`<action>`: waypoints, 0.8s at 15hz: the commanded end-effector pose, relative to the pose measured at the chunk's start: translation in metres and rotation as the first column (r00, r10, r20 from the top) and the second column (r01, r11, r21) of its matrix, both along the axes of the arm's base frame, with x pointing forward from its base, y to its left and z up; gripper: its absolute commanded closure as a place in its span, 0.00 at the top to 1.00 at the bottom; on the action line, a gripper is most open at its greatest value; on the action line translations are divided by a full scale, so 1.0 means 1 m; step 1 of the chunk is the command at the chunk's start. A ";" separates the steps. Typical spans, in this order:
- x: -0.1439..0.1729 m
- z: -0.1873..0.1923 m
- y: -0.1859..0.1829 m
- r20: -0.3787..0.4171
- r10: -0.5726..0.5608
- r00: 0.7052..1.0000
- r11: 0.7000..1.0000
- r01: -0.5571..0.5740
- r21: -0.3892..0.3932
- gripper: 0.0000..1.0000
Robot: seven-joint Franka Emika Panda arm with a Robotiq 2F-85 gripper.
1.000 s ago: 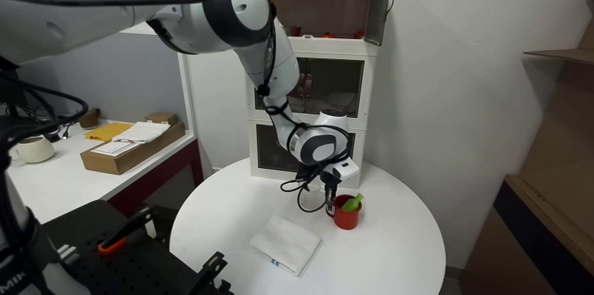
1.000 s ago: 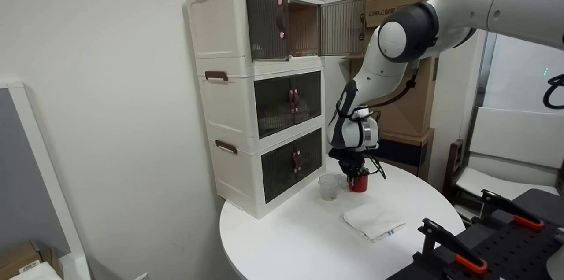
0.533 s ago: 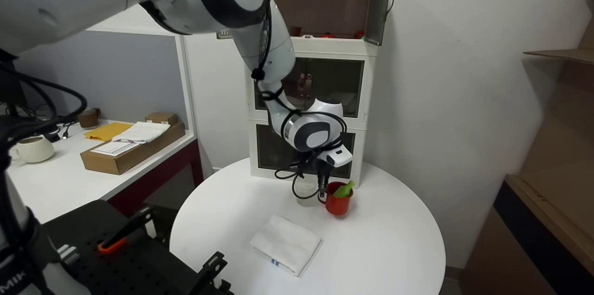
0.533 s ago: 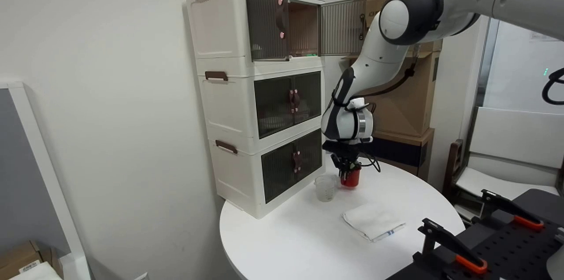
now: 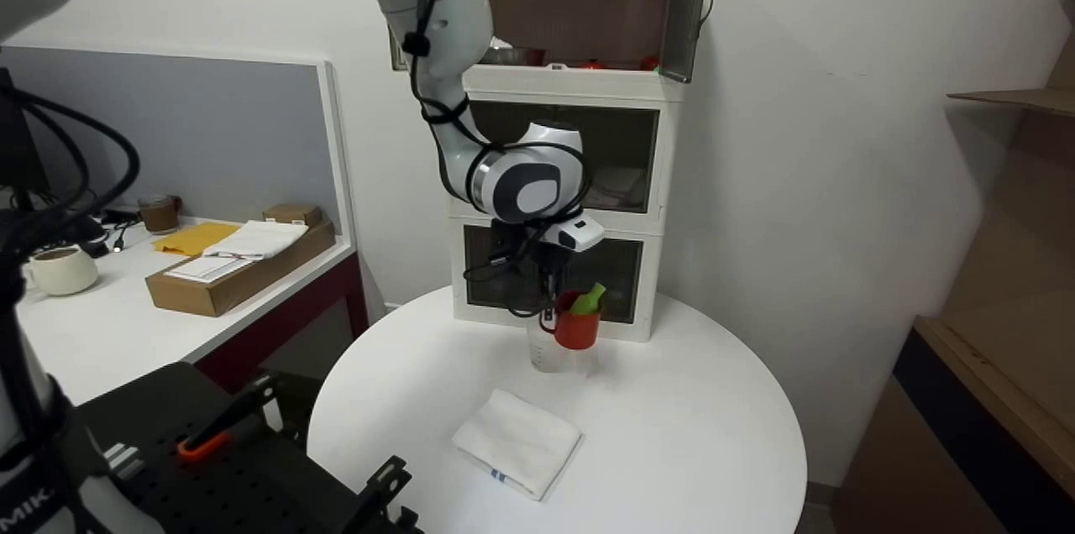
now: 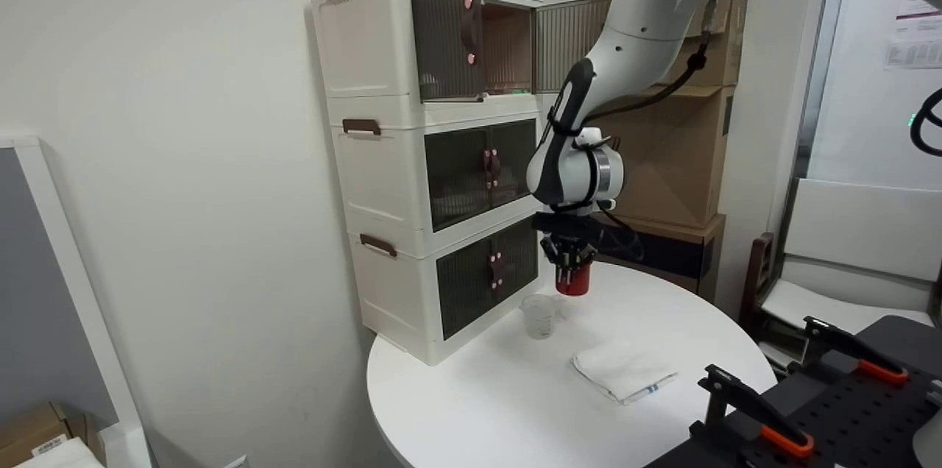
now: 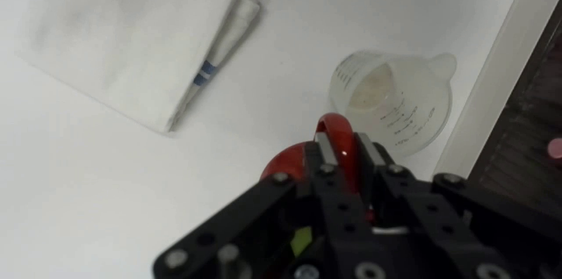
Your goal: Put the cup into the top compartment
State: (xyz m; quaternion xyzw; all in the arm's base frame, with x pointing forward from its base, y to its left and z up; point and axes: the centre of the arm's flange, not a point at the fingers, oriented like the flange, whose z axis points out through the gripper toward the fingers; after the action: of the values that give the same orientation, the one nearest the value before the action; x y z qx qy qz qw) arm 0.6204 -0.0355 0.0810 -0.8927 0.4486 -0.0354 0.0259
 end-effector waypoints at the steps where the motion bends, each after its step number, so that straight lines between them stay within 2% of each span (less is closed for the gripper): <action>1: -0.041 0.062 0.025 -0.018 0.168 0.986 0.985 -0.169 -0.026 0.04; 3: -0.050 0.090 0.037 -0.016 0.250 0.968 0.967 -0.251 -0.044 0.04; 5: -0.054 0.121 0.046 0.032 0.291 0.956 0.955 -0.289 -0.060 0.04; 12: -0.053 0.229 0.071 0.281 0.290 0.915 0.951 -0.309 0.025 0.04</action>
State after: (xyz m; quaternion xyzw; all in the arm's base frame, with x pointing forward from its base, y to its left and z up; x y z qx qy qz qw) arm 0.5822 0.0329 0.2683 -0.9418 0.3072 -0.1135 0.0760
